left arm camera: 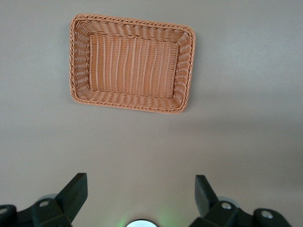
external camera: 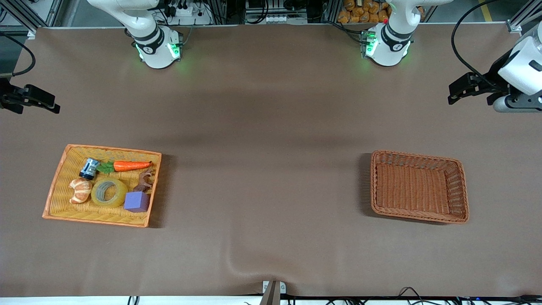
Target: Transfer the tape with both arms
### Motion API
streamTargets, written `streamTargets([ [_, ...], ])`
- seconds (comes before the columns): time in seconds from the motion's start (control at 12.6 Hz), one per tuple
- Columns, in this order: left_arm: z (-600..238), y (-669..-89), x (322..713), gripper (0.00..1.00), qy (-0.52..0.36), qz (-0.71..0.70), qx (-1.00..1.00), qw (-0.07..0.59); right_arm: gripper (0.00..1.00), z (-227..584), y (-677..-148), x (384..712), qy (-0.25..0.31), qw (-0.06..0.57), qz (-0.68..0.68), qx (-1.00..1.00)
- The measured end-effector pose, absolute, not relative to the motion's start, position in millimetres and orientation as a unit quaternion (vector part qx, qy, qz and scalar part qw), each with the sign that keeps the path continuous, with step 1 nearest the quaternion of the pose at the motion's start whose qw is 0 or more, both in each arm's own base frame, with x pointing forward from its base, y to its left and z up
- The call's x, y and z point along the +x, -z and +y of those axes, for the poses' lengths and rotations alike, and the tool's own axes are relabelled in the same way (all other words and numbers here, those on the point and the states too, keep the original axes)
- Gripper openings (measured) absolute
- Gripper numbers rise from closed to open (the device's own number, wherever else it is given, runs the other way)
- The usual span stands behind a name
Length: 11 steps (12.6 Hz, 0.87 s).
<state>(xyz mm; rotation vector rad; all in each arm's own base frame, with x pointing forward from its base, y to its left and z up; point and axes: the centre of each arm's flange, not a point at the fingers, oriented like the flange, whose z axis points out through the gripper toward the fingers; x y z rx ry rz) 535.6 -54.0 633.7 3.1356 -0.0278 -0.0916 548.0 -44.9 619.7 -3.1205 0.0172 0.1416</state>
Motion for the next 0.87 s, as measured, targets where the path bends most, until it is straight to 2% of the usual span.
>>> streamTargets([
  [0.87,-55.5,-626.5,540.3,1.0,0.035,-0.01,0.999,0.002,1.0,-45.5,-609.8,555.6,-0.047,0.008,0.006,-0.999],
])
